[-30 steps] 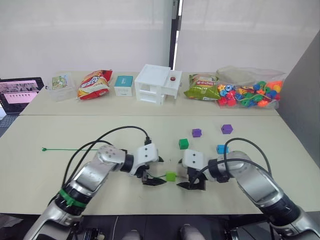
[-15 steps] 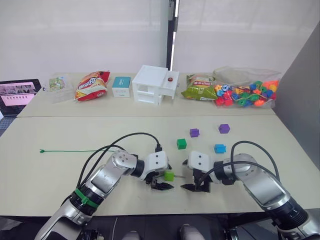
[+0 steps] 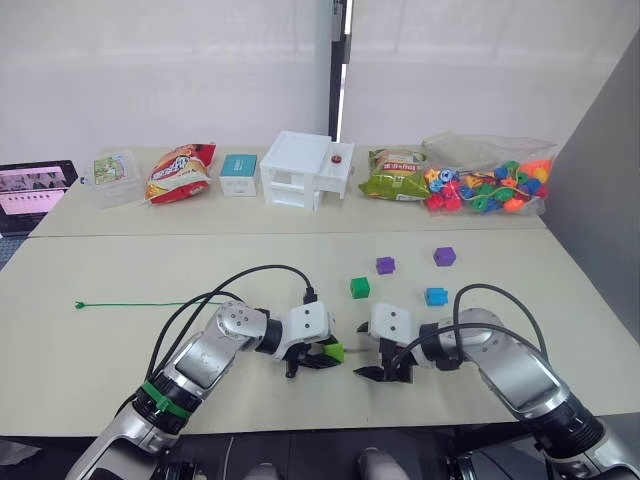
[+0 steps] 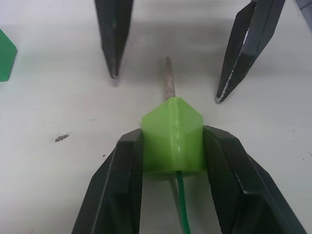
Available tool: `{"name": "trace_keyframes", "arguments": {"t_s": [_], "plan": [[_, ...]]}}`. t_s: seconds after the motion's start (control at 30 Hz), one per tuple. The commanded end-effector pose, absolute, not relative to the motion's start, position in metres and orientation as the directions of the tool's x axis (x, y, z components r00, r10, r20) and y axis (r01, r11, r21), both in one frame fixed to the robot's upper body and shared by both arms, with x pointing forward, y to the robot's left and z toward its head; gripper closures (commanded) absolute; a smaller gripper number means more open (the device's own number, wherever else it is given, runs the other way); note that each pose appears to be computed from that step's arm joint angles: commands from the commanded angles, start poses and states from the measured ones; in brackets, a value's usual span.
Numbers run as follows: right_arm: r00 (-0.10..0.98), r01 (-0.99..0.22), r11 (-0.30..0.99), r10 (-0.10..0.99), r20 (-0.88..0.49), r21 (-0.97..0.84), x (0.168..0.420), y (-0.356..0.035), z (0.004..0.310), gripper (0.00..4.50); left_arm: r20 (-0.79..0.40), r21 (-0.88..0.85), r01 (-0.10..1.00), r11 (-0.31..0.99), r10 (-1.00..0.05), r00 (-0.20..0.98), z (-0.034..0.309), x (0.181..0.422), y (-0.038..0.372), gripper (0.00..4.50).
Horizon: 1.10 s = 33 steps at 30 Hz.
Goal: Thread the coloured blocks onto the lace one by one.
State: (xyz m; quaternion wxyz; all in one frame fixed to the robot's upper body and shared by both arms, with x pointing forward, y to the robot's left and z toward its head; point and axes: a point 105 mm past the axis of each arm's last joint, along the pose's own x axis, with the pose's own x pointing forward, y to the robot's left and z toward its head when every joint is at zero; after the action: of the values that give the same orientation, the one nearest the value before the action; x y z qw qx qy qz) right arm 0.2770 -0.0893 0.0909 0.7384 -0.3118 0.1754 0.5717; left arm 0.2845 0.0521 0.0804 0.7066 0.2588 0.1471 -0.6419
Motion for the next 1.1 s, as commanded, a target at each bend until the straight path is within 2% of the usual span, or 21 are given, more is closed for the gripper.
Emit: {"name": "trace_keyframes", "arguments": {"t_s": [0.03,0.27,0.37,0.53,0.63,0.73,0.8,0.9,0.97,1.03,1.1], "plan": [[0.293,-0.953,0.159,0.694,-0.658,-0.257,0.281,-0.1,0.081,2.19,-0.599,0.109,0.993,0.038,-0.795,0.096,0.057,0.277,0.06,3.19],[0.315,-0.945,0.163,0.679,-0.663,-0.282,0.287,-0.105,0.08,4.48,-0.59,0.1,0.995,0.006,-0.805,0.064,0.059,0.272,0.061,3.19],[0.32,-0.943,0.159,0.677,-0.663,-0.293,0.289,-0.106,0.082,4.5,-0.601,0.107,0.994,0.005,-0.796,0.068,0.06,0.273,0.066,3.19],[0.301,-0.941,0.112,0.706,-0.642,-0.318,0.284,-0.107,0.099,4.5,-0.642,0.14,0.987,0.084,-0.751,0.155,0.07,0.288,0.111,3.19],[0.281,-0.944,0.087,0.717,-0.639,-0.317,0.274,-0.112,0.111,4.5,-0.686,0.149,0.976,0.162,-0.693,0.22,0.075,0.292,0.164,3.19],[0.273,-0.946,0.077,0.712,-0.647,-0.316,0.267,-0.121,0.116,4.5,-0.746,0.149,0.962,0.23,-0.612,0.262,0.078,0.284,0.225,3.19],[0.274,-0.946,0.078,0.71,-0.648,-0.315,0.265,-0.124,0.118,4.5,-0.764,0.163,0.952,0.257,-0.578,0.287,0.081,0.28,0.249,3.19],[0.279,-0.947,0.084,0.695,-0.663,-0.311,0.264,-0.134,0.114,4.5,-0.774,0.191,0.906,0.378,-0.509,0.376,0.096,0.275,0.3,3.19],[0.28,-0.947,0.086,0.688,-0.669,-0.309,0.264,-0.138,0.113,4.5,-0.789,0.25,0.865,0.435,-0.426,0.442,0.104,0.27,0.335,3.19],[0.279,-0.948,0.086,0.69,-0.667,-0.307,0.265,-0.138,0.113,4.5,-0.797,0.269,0.852,0.45,-0.393,0.459,0.105,0.265,0.349,3.19],[0.274,-0.948,0.082,0.701,-0.659,-0.307,0.265,-0.134,0.113,4.5,-0.786,0.274,0.852,0.446,-0.407,0.465,0.103,0.262,0.349,3.19]]}}
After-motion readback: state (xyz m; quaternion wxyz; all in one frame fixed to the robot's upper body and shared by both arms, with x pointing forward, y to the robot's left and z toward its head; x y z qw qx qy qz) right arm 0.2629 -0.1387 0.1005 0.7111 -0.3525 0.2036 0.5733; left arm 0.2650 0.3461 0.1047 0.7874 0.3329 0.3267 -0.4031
